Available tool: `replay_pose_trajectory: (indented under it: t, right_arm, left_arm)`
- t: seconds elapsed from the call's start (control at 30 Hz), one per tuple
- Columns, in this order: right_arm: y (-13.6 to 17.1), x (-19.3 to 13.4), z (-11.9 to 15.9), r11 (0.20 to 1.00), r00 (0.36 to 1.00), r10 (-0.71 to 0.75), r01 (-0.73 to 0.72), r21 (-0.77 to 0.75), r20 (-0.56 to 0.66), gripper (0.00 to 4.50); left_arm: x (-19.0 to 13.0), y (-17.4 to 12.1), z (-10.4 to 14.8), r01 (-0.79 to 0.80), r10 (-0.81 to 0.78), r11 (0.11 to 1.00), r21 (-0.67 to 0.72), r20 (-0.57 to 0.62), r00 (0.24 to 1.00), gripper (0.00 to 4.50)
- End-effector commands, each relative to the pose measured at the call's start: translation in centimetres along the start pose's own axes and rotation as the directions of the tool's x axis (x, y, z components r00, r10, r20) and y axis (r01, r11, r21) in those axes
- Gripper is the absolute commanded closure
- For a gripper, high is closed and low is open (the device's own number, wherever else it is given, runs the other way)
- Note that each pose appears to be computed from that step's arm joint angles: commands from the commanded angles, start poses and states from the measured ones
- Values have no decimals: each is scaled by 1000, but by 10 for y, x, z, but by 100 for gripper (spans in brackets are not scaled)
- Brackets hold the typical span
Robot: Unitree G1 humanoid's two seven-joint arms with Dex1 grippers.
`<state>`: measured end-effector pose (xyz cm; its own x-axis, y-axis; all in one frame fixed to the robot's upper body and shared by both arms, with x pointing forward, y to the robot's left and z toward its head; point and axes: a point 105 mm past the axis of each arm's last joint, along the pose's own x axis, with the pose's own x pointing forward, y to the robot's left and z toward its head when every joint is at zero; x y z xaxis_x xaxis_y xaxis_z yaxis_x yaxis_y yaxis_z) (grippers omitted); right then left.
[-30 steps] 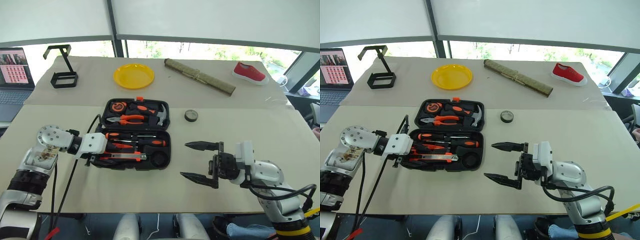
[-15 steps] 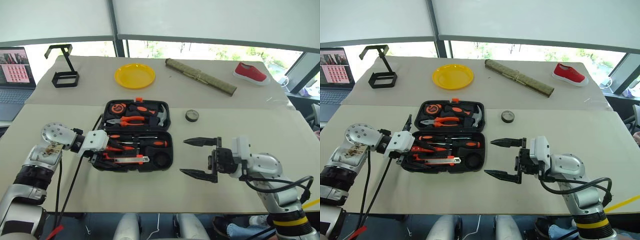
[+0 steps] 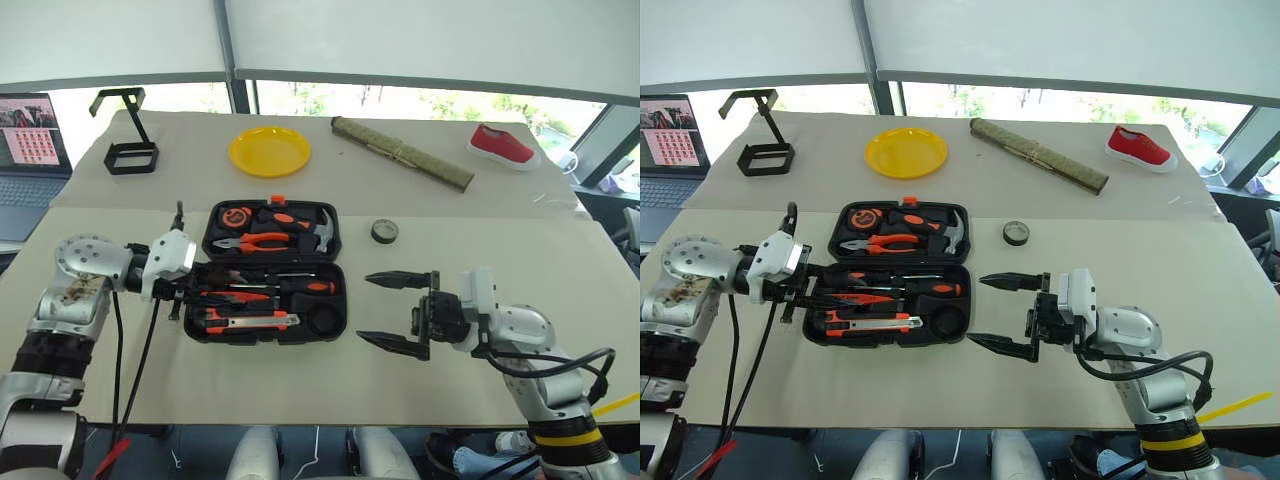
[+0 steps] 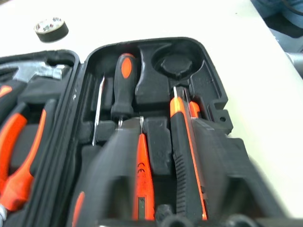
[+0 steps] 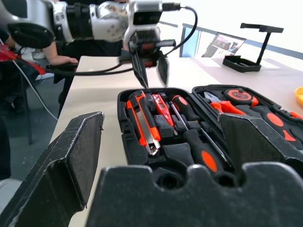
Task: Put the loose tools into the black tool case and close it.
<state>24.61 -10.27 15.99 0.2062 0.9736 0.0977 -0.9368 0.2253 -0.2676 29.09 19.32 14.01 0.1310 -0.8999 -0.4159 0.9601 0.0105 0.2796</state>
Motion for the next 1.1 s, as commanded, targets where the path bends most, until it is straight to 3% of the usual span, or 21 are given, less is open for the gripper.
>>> replay_pose_trajectory:
  t: [0.03, 0.53, 0.67, 0.8, 0.9, 1.0, 1.1]
  right_arm:
    - [-2, -1, 5, 999, 1000, -22, 23, -40, 18, 0]
    - [-5, -1, 0, 997, 998, -57, 58, -48, 23, 0]
    - [-7, -1, -1, 996, 997, -67, 69, -56, 23, 0]
    - [-10, -3, -2, 994, 997, -81, 82, -68, 19, 0]
    - [-11, -4, -2, 994, 996, -85, 86, -71, 18, 0]
    - [-12, -10, -1, 991, 994, -108, 109, -81, 16, 0]
    - [-19, -26, 2, 980, 983, -181, 181, -82, 12, 0]
  left_arm:
    - [8, -2, -6, -29, 29, 999, 39, 3, 1000, 443]
    - [32, -28, -54, -5, -1, 999, -51, -106, 994, 443]
    - [44, -53, -78, 69, -99, 985, -158, -192, 976, 443]
    - [51, -56, -89, 13, -60, 976, -216, -216, 974, 443]
    - [55, -51, -82, -6, -25, 984, -176, -171, 985, 443]
    - [49, -31, -55, -99, 99, 987, -125, -10, 995, 443]
    - [26, -8, -26, -204, 231, 962, -180, 143, 962, 443]
